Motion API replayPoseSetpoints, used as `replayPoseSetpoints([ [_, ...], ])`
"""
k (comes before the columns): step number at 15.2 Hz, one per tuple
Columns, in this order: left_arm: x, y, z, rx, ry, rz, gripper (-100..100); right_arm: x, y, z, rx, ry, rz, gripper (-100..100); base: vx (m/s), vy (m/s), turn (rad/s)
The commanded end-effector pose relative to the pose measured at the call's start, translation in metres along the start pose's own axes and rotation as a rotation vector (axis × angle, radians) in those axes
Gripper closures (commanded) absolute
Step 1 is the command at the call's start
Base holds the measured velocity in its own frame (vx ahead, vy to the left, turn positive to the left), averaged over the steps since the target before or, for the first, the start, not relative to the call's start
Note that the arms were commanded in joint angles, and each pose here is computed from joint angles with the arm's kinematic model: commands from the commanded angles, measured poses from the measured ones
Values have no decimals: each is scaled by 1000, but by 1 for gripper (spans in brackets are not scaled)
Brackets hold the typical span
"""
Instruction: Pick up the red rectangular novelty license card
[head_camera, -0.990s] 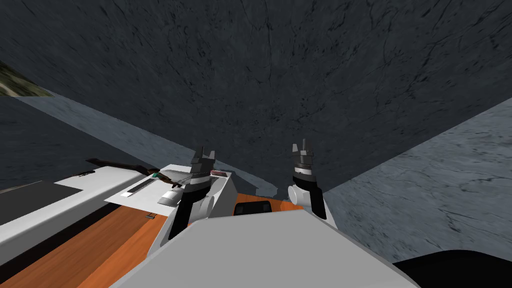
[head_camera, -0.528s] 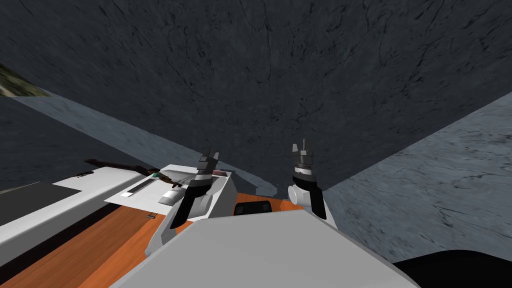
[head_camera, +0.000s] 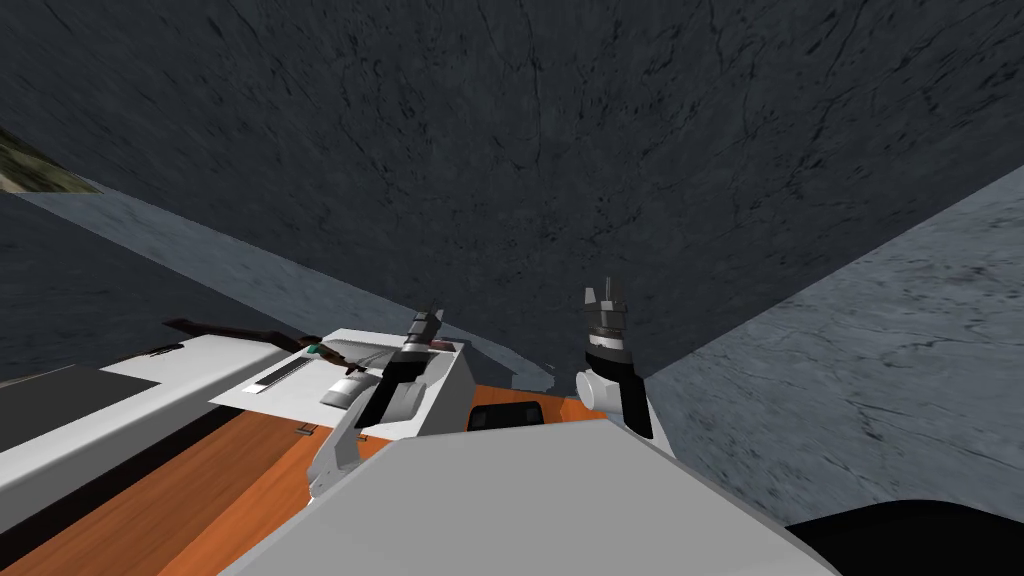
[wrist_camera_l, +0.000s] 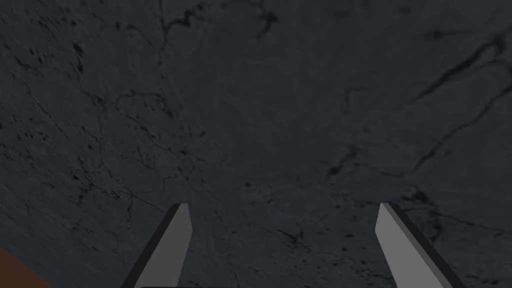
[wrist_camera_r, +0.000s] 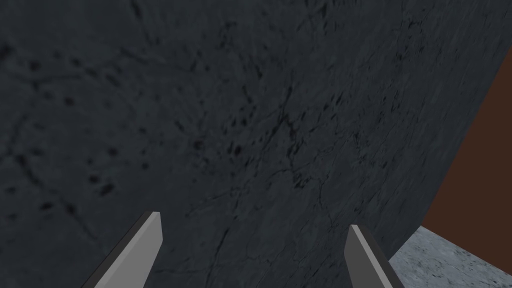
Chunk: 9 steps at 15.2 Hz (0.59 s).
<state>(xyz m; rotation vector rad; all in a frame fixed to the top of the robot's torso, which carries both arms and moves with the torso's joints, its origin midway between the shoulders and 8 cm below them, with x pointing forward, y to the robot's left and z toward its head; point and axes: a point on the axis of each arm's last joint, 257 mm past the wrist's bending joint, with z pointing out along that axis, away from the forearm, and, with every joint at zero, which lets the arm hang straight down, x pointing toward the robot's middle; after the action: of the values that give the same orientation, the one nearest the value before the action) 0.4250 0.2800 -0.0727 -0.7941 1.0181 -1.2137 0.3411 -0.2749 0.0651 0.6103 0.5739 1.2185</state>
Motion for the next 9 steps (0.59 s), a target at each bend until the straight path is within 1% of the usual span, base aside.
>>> replayPoseSetpoints([
  [1,-2,16,5,-48,5,8,-100,0,0,0,0,0,0,0,-20,11,-16],
  [2,-3,29,10,-77,15,20,-100,0,0,0,0,0,0,0,-23,10,-17],
  [4,-4,37,10,-105,12,20,-100,0,0,0,0,0,0,0,-21,8,-15],
  [5,-4,37,10,-105,12,20,-100,0,0,0,0,0,0,0,-10,4,-1],
  [6,-6,55,15,-149,19,32,-100,0,0,0,0,0,0,0,-14,5,-13],
  [7,-7,59,14,-165,18,32,-100,0,0,0,0,0,0,0,-18,7,-23],
  [8,-7,59,14,-166,17,32,-100,0,0,0,0,0,0,0,-14,7,-9],
  [9,-10,76,19,-208,23,45,-100,0,0,0,0,0,0,0,-19,12,-14],
])
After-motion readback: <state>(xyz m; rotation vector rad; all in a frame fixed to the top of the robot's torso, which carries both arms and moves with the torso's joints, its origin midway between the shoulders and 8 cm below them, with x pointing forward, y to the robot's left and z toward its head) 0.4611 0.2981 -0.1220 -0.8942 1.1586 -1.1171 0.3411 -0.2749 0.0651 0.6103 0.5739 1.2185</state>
